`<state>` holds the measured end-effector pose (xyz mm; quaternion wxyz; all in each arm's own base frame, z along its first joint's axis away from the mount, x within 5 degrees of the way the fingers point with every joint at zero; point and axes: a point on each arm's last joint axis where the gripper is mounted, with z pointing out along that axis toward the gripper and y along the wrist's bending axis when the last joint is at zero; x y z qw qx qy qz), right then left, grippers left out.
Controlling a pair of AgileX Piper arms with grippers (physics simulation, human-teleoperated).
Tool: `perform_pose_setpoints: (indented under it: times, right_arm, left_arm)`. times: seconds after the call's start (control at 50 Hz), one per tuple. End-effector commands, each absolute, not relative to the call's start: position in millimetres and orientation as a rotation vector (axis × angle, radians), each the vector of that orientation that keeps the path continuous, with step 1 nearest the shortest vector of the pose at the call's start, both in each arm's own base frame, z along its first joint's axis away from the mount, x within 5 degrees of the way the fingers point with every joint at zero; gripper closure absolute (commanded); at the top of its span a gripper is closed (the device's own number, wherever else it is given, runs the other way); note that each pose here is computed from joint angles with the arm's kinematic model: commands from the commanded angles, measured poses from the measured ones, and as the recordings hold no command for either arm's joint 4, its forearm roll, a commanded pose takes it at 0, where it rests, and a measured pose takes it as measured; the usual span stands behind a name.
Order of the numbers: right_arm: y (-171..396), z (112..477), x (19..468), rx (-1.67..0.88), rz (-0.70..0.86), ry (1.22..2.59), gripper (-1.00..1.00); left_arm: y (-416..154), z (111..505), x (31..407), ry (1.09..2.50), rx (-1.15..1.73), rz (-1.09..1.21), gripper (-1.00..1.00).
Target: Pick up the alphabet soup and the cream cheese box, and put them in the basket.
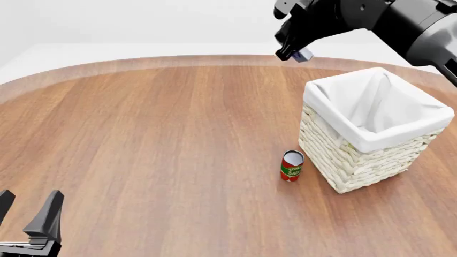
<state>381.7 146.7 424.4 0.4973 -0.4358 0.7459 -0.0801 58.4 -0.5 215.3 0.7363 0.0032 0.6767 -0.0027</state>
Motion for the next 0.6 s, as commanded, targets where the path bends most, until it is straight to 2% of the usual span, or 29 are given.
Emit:
perform_pose_setpoints:
  times: [0.02,0.6]
  right_arm:
    - [126.5,439.0,368.7,-0.847,-0.149,1.779,1.00]
    - [58.1,421.3,337.1,-0.353,-0.046,1.719,1.00]
  left_arm:
    - [-0.5,215.2,58.4,1.486,0.007,-0.006,-1.00]
    - [-0.5,215.2,58.4,1.486,0.007,-0.006,-1.00]
